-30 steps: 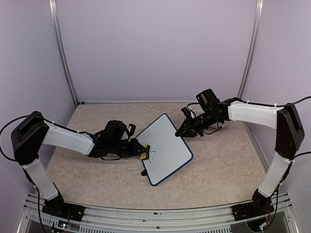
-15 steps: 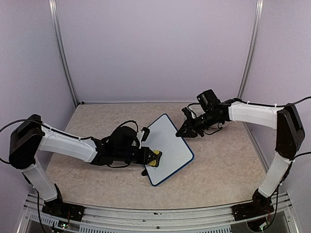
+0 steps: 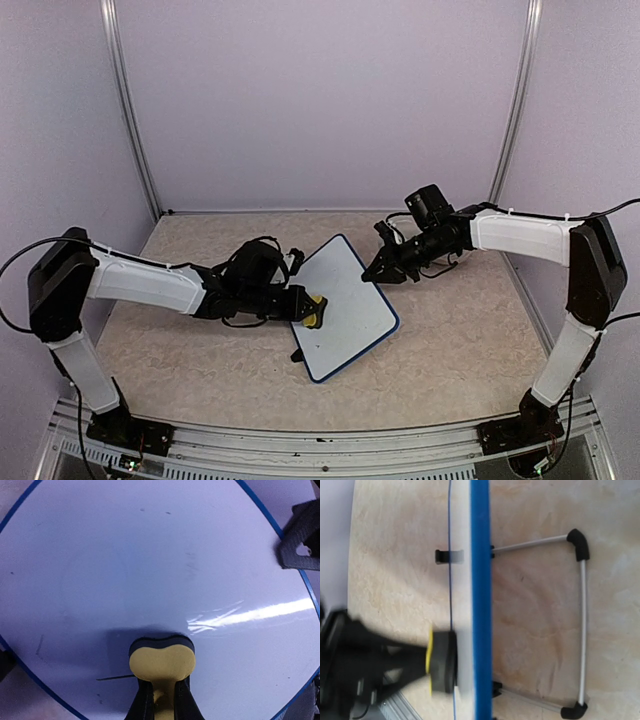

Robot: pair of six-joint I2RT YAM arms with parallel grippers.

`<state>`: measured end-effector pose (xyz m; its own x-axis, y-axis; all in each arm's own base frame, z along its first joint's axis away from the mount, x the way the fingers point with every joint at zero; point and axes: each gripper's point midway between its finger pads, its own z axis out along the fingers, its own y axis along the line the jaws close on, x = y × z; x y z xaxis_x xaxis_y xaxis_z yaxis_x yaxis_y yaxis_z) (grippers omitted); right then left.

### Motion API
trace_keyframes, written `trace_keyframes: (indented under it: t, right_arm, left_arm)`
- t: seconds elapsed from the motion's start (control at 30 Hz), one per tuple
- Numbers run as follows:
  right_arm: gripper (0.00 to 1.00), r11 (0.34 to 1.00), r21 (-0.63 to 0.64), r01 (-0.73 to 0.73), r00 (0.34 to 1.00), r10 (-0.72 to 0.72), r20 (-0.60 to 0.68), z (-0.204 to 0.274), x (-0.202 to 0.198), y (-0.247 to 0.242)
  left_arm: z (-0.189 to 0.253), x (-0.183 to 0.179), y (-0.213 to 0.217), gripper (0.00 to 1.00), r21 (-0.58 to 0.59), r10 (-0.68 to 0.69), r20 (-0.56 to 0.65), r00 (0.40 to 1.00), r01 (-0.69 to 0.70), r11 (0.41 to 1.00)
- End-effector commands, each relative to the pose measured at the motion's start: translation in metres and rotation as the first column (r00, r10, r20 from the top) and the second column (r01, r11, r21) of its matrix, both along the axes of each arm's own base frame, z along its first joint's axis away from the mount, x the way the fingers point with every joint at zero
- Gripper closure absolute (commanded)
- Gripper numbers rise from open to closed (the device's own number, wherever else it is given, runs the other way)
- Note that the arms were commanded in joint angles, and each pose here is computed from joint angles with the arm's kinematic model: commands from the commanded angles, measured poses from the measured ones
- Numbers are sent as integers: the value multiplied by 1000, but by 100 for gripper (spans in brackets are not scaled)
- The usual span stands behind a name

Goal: Erase the whiteboard

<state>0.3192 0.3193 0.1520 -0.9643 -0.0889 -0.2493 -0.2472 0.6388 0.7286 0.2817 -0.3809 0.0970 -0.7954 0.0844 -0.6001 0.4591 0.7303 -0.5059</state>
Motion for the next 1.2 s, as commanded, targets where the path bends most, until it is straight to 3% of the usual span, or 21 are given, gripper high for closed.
trace_keyframes:
  t: [0.0, 0.2, 0.4, 0.53, 0.67, 0.9, 1.03, 1.17]
  right_arm:
    - [100, 998, -39, -44, 997, 41, -58, -19, -19, 1]
    - [100, 998, -40, -50, 998, 48, -50, -17, -19, 0]
    - [100, 998, -34, -54, 998, 52, -43, -16, -18, 2]
    - [100, 998, -33, -52, 998, 51, -37, -15, -16, 2]
    - [100, 998, -35, -54, 998, 53, -35, -15, -15, 3]
    - [100, 998, -40, -54, 998, 52, -36, -16, -12, 4]
    - [100, 998, -43, -50, 998, 49, -38, -17, -12, 4]
    - [100, 998, -43, -48, 998, 46, -41, -18, -12, 4]
  left_arm:
    - [-86, 8, 72, 100, 220, 158, -144, 977, -124, 968]
    - [-81, 14, 77, 100, 220, 149, -127, 981, -119, 968]
    - [-32, -1, 5, 100, 134, -45, -38, 998, 50, 990]
    - [-23, 27, 4, 100, 120, 64, -71, 995, -56, 991]
    - [-38, 57, 34, 100, 100, 235, -165, 958, -220, 970]
    - [-59, 91, 86, 100, 155, 419, -224, 880, -392, 907]
    - [-71, 107, 107, 100, 144, 457, -267, 848, -434, 889]
    - [-72, 112, 90, 100, 115, 384, -278, 880, -366, 923]
